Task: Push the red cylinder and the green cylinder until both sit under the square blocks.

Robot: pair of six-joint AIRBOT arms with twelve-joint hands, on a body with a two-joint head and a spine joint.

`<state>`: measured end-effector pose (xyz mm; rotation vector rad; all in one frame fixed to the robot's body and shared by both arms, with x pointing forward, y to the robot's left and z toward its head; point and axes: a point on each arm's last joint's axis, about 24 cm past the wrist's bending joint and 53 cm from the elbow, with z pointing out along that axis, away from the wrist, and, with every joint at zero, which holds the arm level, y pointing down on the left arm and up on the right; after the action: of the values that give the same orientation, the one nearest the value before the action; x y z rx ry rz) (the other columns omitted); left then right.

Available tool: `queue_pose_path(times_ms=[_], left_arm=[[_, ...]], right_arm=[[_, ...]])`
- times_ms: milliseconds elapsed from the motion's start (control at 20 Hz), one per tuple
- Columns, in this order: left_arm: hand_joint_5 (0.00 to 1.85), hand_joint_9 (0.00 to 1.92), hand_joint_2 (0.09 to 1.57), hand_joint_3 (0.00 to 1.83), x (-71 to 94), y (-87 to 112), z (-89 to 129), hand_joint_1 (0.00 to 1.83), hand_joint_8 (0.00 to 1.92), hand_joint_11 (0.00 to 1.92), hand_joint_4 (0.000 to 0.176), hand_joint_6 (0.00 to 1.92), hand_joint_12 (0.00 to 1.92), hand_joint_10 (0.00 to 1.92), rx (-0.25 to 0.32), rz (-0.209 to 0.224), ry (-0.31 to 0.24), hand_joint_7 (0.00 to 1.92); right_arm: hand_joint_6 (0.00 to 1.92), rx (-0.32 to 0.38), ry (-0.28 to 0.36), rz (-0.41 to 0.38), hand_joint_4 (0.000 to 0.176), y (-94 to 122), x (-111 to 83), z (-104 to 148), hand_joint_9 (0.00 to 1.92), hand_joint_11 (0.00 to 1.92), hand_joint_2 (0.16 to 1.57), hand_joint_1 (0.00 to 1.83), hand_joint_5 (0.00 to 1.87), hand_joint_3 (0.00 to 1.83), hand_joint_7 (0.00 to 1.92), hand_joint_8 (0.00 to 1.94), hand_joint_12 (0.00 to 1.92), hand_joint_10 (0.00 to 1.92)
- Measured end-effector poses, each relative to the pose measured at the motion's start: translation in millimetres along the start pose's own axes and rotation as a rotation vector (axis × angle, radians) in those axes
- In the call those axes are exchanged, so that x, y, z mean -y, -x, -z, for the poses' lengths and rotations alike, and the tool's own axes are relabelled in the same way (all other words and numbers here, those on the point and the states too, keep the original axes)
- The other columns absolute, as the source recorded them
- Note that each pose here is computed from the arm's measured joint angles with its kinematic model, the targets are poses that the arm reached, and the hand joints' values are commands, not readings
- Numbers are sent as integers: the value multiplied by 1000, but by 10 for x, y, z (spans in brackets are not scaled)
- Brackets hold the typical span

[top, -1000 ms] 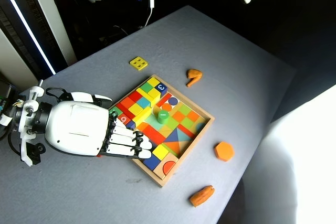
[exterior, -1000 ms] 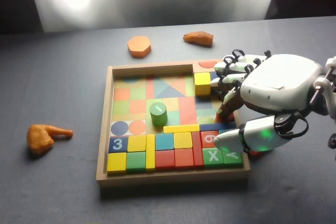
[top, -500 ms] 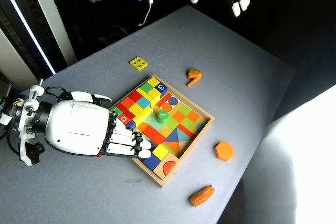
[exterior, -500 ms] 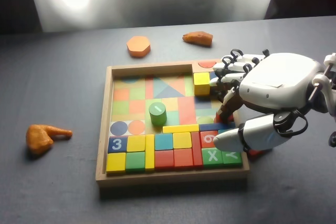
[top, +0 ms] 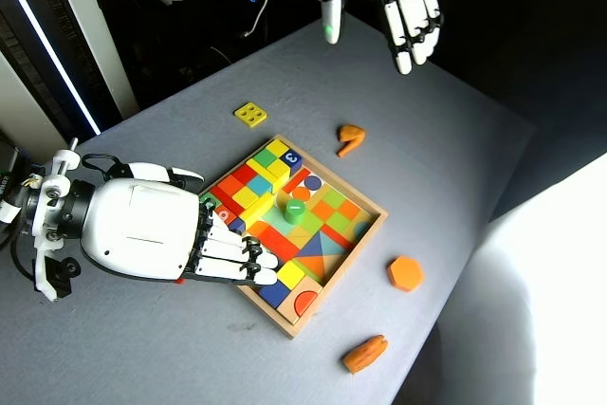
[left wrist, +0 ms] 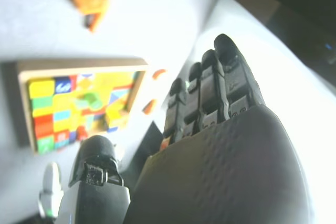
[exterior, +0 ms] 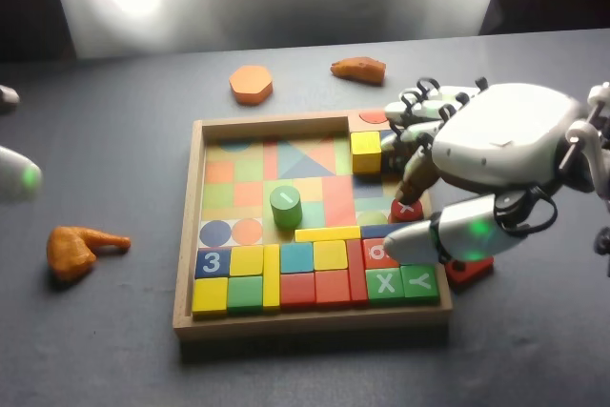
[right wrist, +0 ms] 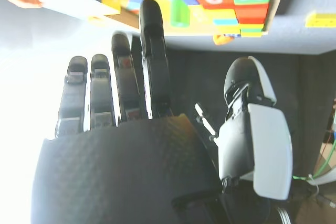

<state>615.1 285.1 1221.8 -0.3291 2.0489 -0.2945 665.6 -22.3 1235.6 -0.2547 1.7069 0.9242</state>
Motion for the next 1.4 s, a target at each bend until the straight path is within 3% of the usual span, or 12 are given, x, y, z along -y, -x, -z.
queue_pose_path(times_ms=[50, 200, 400, 650, 900, 1050, 1200, 1250, 1400], left_arm=[[67, 92, 1200, 1, 7, -34, -7, 0, 0, 0, 59, 0, 479, 0, -7, 18, -5, 63], [66, 90, 1197, 0, 13, -72, -32, 0, 1, 0, 60, 1, 463, 1, -6, 17, -13, 60], [61, 98, 1207, 3, -46, -178, -65, 0, 0, 0, 58, 1, 499, 2, -19, 80, -18, 62], [60, 97, 1220, 3, -17, -179, -71, 0, 5, 0, 61, 0, 501, 7, -13, 92, -41, 64], [74, 105, 1215, 0, -137, -158, -40, 0, 1, 0, 59, 6, 496, 3, -6, 101, -19, 73], [69, 101, 1218, 2, -109, -209, -13, 0, 0, 0, 63, 1, 510, 0, -21, 111, -19, 72], [84, 110, 1208, 0, -128, -154, -3, 0, 2, 0, 59, 2, 504, 2, -7, 93, -10, 88], [68, 102, 1210, 0, -127, -125, 4, 0, 0, 0, 65, 0, 473, 0, 0, 83, -9, 73], [74, 106, 1234, 7, -150, -141, 7, 0, 0, 0, 64, 3, 525, 2, -8, 85, 2, 69]], right_arm=[[15, 14, 7, 1, 0, 46, -34, -13, 2, 0, 1113, 0, 793, 2, 240, 6, 0, 1], [9, 52, 41, 16, 0, 135, -199, -145, 0, 0, 1101, 0, 779, 0, 252, 11, 0, 0], [16, 59, 81, 2, 0, 200, -396, -442, 0, 0, 1104, 0, 795, 0, 208, 0, 0, 0], [13, 36, 149, -8, 0, 72, -783, -662, 0, 0, 1096, 0, 789, 0, 209, 12, 0, 0], [20, 34, 130, -10, 0, 0, -765, -751, 14, 0, 1103, 0, 807, 0, 243, 22, 0, 6], [20, 49, 120, -29, 0, 38, -733, -787, 15, 0, 1100, 0, 808, 0, 238, 17, 0, 6], [18, 48, 114, -45, 0, 35, -713, -795, 8, 0, 1098, 0, 802, 0, 240, 15, 0, 3], [17, 47, 110, -44, 0, 23, -694, -802, 8, 0, 1100, 0, 801, 0, 222, 7, 0, 4], [19, 46, 107, -43, 0, 19, -680, -806, 6, 0, 1103, 0, 806, 0, 243, 14, 0, 3]])
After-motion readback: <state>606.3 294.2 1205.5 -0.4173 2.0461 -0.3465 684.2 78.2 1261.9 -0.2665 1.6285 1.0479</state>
